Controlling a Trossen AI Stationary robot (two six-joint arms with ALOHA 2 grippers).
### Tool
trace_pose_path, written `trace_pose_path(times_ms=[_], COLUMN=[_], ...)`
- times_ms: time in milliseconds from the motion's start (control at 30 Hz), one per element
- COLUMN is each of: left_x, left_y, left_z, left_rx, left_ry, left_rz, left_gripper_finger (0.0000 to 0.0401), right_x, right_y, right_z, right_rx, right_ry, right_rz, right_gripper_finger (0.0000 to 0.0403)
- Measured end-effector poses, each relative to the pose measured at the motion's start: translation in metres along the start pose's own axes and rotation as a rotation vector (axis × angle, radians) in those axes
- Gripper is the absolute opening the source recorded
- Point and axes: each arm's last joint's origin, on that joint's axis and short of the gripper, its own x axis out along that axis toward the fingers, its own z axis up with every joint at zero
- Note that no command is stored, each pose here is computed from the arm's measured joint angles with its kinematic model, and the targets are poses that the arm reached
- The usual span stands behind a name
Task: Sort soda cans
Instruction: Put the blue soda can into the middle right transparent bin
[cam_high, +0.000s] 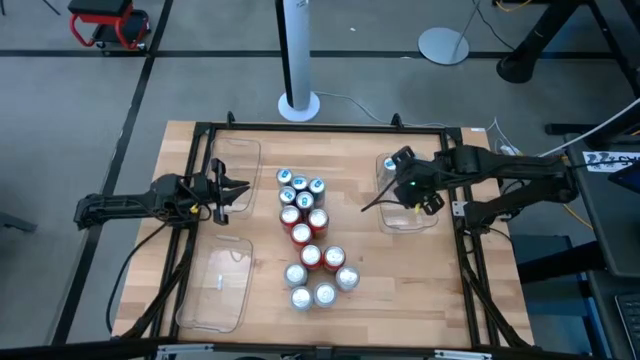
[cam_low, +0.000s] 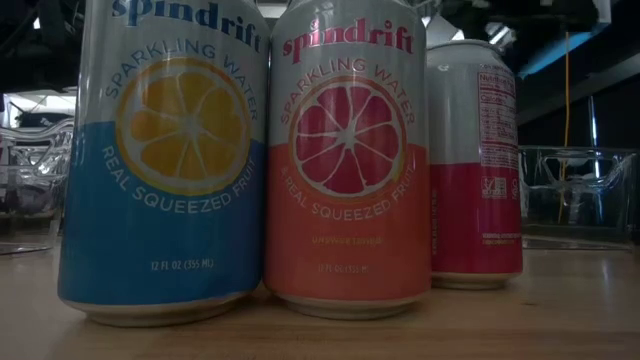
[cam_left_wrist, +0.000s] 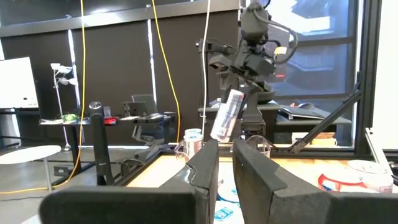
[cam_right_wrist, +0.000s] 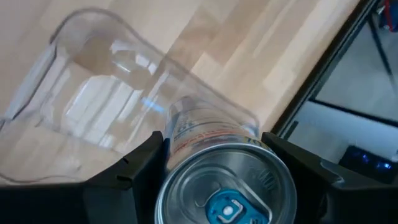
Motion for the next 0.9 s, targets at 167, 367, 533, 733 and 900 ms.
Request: trace_pose_path(times_ms=[167,367,533,733,900], left_x=[0.000,0.000,0.000,0.000,0.000], left_y=[0.000,0.000,0.000,0.000,0.000], left_z=[0.000,0.000,0.000,0.000,0.000], left_rx=[0.000,0.000,0.000,0.000,0.000], left_ry=[0.001,0.000,0.000,0.000,0.000], left_rz=[0.000,0.000,0.000,0.000,0.000], left_gripper_finger=[0.0040,0.0040,0.0040,0.0040,0.0040], right_x=[0.021,0.051,0.075,0.095,0.105], right_y=[0.010,0.018,0.021,0.022,0.026], right_z=[-0.017,-0.037,-0.046,-0.052,-0.058], right_rx=[0.058,0.121,0.134,0.148,0.163], right_ry=[0.062,0.138,0.138,0.077,0.089], right_rz=[0.062,0.154,0.170,0.182,0.197], right_gripper_finger=[0.0236,0.0236,0.0236,0.0236,0.0236])
